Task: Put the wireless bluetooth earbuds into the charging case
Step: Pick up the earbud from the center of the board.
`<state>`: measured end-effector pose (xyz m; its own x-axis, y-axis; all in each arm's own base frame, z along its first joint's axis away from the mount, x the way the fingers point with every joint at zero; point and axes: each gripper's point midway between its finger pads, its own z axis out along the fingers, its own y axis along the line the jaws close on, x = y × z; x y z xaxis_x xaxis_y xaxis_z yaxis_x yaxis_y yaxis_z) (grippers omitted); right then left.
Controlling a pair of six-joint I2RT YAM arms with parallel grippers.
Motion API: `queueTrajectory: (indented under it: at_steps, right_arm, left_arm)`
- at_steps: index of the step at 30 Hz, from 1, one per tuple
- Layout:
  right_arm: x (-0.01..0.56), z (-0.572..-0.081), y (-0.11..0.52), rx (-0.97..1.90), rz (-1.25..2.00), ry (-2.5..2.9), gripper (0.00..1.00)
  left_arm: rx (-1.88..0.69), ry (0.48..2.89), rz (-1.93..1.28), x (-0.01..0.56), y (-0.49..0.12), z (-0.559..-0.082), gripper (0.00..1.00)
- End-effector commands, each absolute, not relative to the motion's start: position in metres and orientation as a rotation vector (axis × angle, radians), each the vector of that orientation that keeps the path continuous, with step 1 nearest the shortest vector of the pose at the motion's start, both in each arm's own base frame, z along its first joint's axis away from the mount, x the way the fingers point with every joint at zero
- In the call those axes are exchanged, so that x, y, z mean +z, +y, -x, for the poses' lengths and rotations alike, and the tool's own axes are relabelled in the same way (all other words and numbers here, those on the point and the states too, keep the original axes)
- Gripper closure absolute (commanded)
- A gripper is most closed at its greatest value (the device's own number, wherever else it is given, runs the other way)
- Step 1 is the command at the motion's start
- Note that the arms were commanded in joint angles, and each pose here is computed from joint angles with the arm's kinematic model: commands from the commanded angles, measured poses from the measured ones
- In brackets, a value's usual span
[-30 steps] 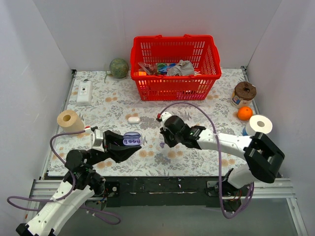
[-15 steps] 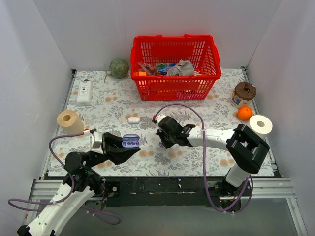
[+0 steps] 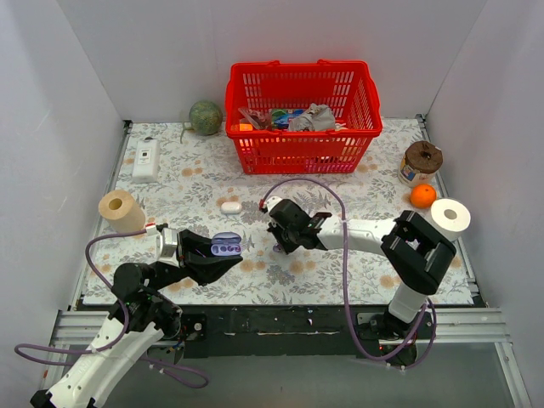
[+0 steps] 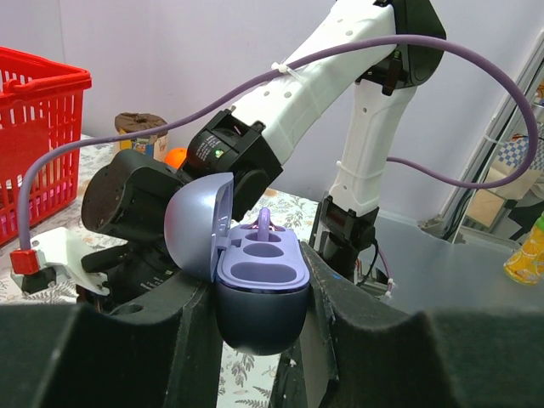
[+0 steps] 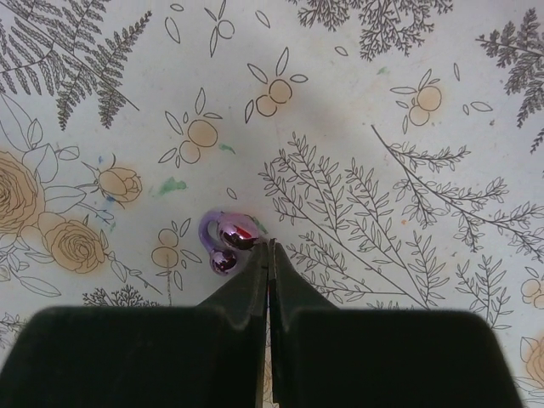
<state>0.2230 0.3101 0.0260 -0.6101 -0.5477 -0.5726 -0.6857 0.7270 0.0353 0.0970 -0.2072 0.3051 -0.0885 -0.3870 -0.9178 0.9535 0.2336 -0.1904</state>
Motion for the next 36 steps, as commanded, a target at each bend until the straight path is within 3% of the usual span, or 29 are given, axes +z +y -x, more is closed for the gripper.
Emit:
queueTrajectory:
  at_steps: [1, 6, 14, 36]
  right_arm:
    - [0.042, -0.244, 0.322, 0.314, 0.965, 2.300, 0.96]
    - [0.073, -0.254, 0.319, 0.305, 0.866, 2.244, 0.79]
    - [0.099, -0.221, 0.352, 0.529, 0.902, 2.223, 0.58]
    - [0.055, -0.212, 0.352, 0.408, 0.928, 2.360, 0.52]
  left_arm:
    - [-1.262, 1.143, -0.643, 0.305, -0.206, -0.099, 1.00]
    - [-1.257, 1.139, -0.641, 0.306, -0.205, -0.099, 1.00]
    - [-1.252, 1.134, -0.643, 0.309, -0.205, -0.099, 1.00]
    - [-1.265, 1.140, -0.641, 0.305, -0.204, -0.096, 1.00]
